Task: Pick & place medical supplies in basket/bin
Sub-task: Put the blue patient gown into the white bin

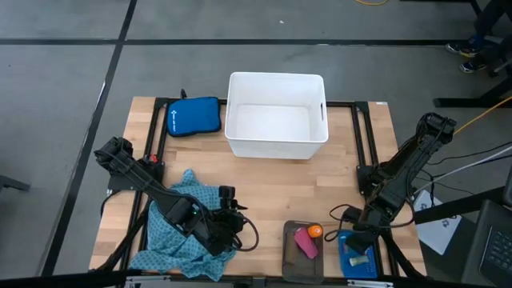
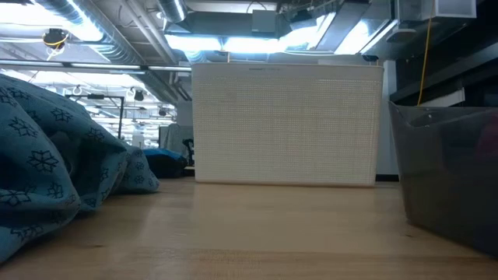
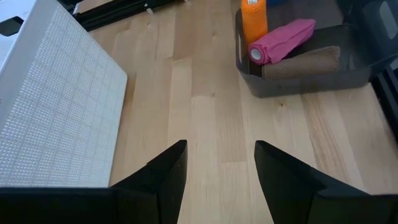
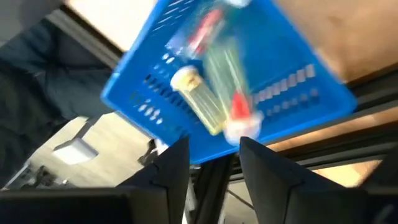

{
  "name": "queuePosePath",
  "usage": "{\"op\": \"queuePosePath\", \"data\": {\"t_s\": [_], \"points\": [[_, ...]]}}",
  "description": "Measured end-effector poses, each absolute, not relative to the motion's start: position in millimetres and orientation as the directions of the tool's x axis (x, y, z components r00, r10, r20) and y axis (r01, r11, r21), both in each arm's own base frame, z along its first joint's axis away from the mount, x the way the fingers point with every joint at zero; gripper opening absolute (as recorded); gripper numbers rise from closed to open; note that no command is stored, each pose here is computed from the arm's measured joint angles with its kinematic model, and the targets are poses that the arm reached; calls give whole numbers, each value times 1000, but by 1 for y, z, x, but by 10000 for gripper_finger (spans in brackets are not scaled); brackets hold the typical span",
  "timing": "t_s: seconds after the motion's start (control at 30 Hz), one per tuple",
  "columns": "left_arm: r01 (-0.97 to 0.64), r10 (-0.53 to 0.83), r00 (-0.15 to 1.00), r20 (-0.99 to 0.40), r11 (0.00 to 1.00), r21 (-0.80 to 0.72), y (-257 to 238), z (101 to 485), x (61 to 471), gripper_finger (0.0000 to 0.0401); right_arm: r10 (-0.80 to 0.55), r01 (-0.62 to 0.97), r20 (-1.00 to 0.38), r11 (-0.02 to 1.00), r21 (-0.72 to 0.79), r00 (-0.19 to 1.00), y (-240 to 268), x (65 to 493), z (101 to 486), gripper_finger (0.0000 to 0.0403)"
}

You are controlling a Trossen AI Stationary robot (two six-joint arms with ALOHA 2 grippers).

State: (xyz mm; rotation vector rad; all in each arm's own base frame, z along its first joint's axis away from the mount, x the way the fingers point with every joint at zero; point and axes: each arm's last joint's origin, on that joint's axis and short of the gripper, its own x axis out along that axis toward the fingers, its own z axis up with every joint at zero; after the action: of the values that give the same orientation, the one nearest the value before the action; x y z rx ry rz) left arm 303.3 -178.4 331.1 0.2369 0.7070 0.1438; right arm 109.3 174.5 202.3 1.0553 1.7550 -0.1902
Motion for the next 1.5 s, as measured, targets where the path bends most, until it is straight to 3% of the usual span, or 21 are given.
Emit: {"op": "queuePosePath", "data": {"t_s": [0.13, 0.47, 0.6, 0.83, 1.03, 1.13, 1.27, 1.37, 1.5], "points": [[-51, 210, 752, -625, 964, 262, -178, 331, 303, 184, 507, 737, -854, 621, 266, -119, 169, 105, 199, 143], [-51, 210, 752, -625, 963, 263, -178, 331, 303, 184, 495, 713, -865, 634, 300, -77, 169, 107, 199, 135], [-55, 221, 754, -619, 959, 276, -178, 331, 303, 184, 486, 675, -874, 643, 361, 5, 171, 111, 200, 135], [-76, 255, 783, -568, 945, 319, -177, 339, 301, 184, 592, 545, -785, 604, 582, 182, 182, 125, 210, 135], [145, -41, 881, -472, 972, 187, -187, 364, 308, 184, 574, 218, -664, 655, 723, 479, 184, 148, 222, 135], [251, -161, 901, -404, 951, 181, -187, 372, 315, 184, 515, -33, -558, 753, 657, 651, 184, 159, 232, 135], [231, -152, 909, -388, 959, 166, -169, 374, 326, 184, 442, -273, -370, 862, 426, 817, 187, 168, 249, 135], [234, -164, 904, -395, 962, 138, -154, 374, 334, 184, 443, -385, -262, 889, 247, 857, 189, 170, 260, 135], [209, -144, 907, -396, 970, 125, -138, 375, 341, 185, 468, -459, -215, 883, 94, 857, 188, 166, 268, 135]]}}
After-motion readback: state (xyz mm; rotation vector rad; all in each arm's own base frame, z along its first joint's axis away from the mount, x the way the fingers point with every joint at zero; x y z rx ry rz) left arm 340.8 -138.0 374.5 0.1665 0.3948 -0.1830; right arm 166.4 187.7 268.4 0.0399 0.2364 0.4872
